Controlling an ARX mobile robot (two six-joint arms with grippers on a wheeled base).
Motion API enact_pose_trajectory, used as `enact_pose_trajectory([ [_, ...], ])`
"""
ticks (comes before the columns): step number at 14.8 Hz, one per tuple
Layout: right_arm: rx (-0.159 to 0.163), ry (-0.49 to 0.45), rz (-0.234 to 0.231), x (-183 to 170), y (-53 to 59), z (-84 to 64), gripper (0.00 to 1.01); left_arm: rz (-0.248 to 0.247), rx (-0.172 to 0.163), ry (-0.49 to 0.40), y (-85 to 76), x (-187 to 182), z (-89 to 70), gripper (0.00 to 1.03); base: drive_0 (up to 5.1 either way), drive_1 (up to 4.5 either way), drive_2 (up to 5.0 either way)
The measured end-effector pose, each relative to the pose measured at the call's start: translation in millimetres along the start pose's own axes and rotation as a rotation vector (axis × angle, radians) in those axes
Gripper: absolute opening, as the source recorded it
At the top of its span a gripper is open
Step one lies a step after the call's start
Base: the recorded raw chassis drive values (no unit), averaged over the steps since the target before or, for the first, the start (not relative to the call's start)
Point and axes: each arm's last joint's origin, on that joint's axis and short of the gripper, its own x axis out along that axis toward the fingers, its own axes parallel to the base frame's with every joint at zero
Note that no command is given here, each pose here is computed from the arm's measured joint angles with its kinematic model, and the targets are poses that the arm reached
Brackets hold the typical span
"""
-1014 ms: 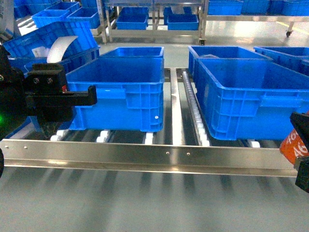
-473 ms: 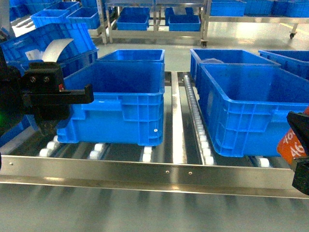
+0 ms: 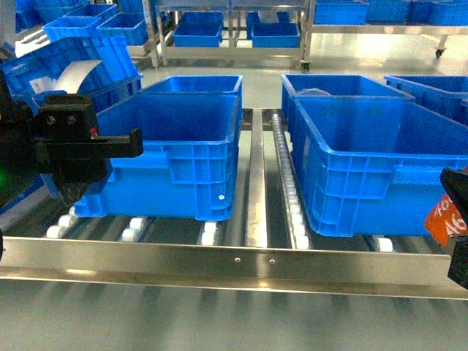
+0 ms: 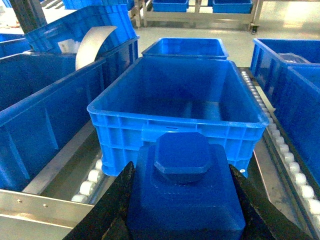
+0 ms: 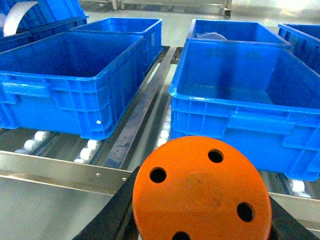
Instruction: Sort blue parts and orange caps into right shelf containers
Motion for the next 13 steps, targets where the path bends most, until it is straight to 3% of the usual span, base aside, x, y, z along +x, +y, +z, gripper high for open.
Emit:
enact_pose_trajectory([
  [2,0.0,0.0,0.0,0.0,0.0,0.0,0.44,-0.002,0.0,0.0,-0.4,-0.2,0.0,0.4,0.0,0.0,0.0],
  [13,0.001,-0.002,0.002,0.0,0.1,0.2,0.44,-0.003,-0.001,-0.002,-0.7,-0.6,0.5,0.4,0.0,4.28,-4.3],
])
